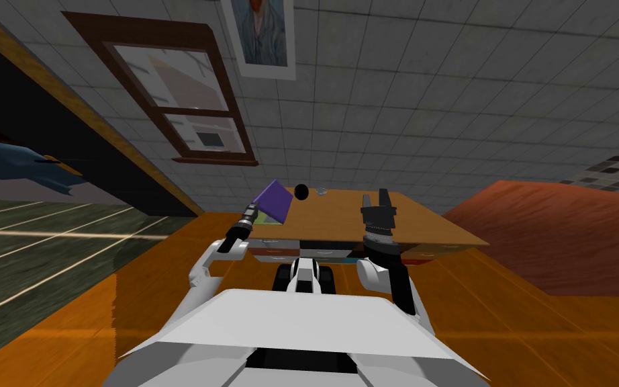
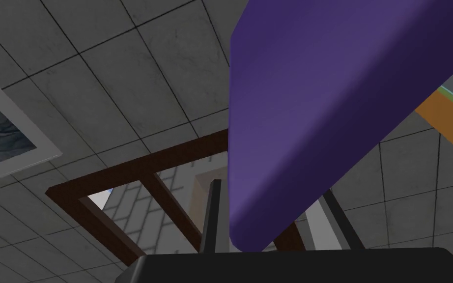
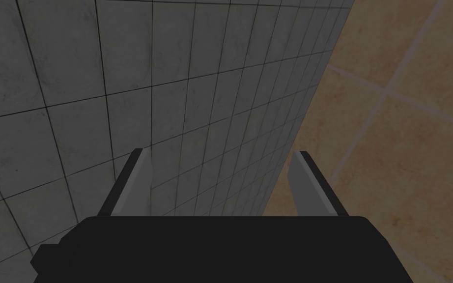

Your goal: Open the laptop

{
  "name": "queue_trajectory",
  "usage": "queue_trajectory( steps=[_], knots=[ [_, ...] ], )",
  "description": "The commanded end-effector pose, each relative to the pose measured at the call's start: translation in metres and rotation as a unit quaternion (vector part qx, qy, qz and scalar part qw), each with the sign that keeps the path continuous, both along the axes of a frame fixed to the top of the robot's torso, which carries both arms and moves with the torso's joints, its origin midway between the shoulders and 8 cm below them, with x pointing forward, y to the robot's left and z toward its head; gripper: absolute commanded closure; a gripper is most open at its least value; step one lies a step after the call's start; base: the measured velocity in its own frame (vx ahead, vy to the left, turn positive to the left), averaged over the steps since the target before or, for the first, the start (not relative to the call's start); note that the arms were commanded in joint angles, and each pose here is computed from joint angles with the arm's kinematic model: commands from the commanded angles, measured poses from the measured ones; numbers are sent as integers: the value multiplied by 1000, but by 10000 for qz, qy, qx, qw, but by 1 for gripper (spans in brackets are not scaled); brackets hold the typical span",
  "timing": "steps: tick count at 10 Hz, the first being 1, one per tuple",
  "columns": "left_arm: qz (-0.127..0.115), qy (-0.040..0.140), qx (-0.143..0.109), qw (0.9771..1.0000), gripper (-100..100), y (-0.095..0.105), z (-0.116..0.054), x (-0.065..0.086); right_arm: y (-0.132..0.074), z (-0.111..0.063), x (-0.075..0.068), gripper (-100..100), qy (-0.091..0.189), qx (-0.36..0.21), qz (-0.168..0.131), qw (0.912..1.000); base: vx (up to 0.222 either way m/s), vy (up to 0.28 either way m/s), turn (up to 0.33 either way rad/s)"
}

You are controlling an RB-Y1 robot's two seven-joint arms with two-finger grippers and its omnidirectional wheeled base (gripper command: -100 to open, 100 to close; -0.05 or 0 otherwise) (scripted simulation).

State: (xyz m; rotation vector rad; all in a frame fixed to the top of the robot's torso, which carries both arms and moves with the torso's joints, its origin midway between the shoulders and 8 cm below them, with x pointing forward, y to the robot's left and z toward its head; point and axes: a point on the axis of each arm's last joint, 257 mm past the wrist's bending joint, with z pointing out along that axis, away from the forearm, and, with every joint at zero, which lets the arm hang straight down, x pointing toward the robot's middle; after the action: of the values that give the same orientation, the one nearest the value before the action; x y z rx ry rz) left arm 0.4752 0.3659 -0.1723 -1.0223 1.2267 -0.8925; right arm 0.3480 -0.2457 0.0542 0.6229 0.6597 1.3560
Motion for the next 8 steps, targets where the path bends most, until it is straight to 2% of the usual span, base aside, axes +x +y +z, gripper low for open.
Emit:
queue_trajectory(
  steps=[1,4,7,8],
  knots=[
    [-6,-10,-294,9996,100,-2,-7,2,0,0,0,0,0,0,0,10000,-13,64,0],
    [-44,-11,-965,9953,100,-14,-34,6,0,0,0,0,0,1,0,10000,-2,77,12],
    [-73,-42,-1591,9872,100,-28,-58,9,0,0,0,0,0,1,0,10000,-1,96,15],
    [-51,-18,-1451,9894,-100,-23,-43,7,0,0,0,0,0,1,0,10000,6,38,-17]
  ],
)
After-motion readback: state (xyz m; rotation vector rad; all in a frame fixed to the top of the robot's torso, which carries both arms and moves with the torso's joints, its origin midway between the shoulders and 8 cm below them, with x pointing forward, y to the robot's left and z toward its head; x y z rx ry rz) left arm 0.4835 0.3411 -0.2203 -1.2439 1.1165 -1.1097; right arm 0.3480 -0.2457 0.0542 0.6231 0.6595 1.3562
